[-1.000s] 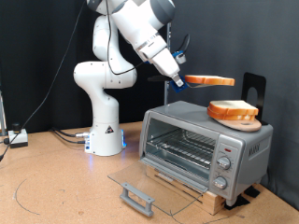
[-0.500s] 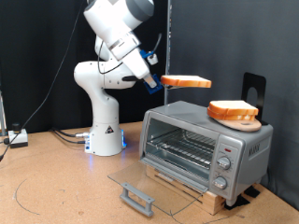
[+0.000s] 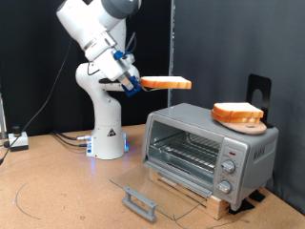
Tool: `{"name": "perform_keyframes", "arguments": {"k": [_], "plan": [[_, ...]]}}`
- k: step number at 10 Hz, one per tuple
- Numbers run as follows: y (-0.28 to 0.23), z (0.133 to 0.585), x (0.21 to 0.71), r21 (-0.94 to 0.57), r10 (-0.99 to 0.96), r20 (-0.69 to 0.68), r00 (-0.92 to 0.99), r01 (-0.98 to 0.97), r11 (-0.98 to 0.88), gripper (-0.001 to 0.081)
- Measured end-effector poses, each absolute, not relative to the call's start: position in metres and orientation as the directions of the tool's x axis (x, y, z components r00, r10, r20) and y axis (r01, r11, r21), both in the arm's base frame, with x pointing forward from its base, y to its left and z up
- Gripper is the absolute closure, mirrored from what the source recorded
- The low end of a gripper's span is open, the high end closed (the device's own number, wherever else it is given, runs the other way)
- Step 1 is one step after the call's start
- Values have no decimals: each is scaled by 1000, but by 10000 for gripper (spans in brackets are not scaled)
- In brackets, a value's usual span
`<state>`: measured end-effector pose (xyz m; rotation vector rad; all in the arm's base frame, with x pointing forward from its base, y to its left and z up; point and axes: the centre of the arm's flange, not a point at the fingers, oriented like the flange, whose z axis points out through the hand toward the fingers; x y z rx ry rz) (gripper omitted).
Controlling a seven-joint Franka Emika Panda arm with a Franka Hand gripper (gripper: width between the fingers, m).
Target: Make a piece of toast with the oven
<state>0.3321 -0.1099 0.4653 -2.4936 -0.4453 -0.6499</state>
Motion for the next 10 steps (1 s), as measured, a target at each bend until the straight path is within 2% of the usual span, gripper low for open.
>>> {"name": "perform_keyframes", "arguments": {"k": [3, 10], "plan": [[-147, 462, 336, -382, 183, 504, 844, 408, -829, 349], [-160, 417, 317, -391, 228, 475, 850, 436, -811, 349]]}}
